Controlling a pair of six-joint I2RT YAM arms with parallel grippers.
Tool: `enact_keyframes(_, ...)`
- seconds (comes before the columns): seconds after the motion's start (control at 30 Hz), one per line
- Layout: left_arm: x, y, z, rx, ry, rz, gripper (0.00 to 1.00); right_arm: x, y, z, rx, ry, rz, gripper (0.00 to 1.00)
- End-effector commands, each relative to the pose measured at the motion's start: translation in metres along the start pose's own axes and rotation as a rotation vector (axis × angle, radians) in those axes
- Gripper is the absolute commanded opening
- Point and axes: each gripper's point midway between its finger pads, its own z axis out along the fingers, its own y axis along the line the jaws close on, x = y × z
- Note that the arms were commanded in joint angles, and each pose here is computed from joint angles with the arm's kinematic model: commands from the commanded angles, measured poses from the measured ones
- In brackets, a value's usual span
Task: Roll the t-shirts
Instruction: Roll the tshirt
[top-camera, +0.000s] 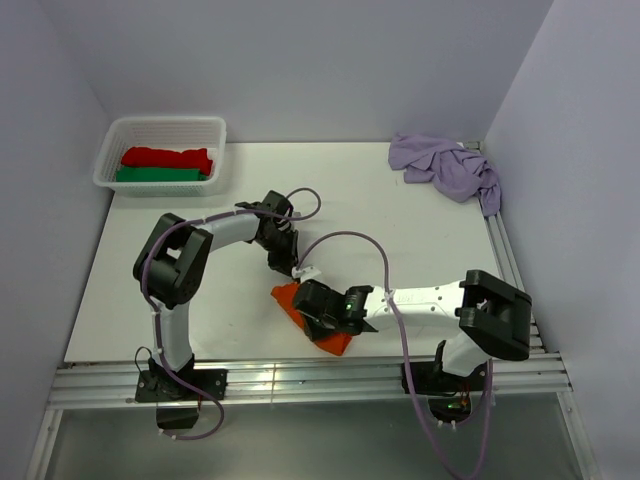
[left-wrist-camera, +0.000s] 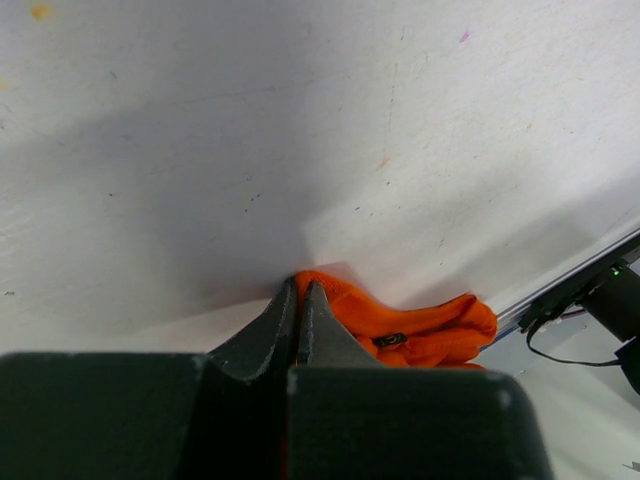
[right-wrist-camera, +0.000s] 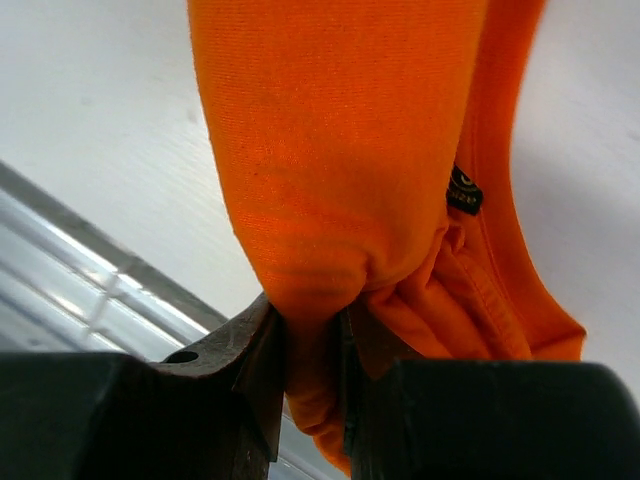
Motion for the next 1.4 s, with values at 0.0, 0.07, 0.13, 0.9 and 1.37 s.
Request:
enact_keyframes(0.0,-0.022,0.077,0.009,-0.310,-0.116,0.006,0.00,0.081,0.021,-0.002,-0.194,0.321,0.041,0.00)
enact_keyframes(0.07,-0.028,0.074,0.002,-0.298,-0.135,0.001,0.00,0.084,0.028,-0.002,-0.264,0.324,0.086,0.00)
enact_keyframes(0.13,-0.035,0.066,-0.010,-0.273,-0.162,0.001,0.00,0.083,0.028,-0.002,-0.302,0.325,0.128,0.00)
enact_keyframes(0.9,-0.008,0.066,-0.124,-0.026,-0.332,-0.218,0.71,0.034,-0.032,0.022,-0.029,0.330,-0.052,0.00)
enact_keyframes(1.37,0.076,0.059,-0.104,0.127,-0.211,-0.389,0.99,0.031,-0.050,0.027,0.047,0.267,-0.068,0.00)
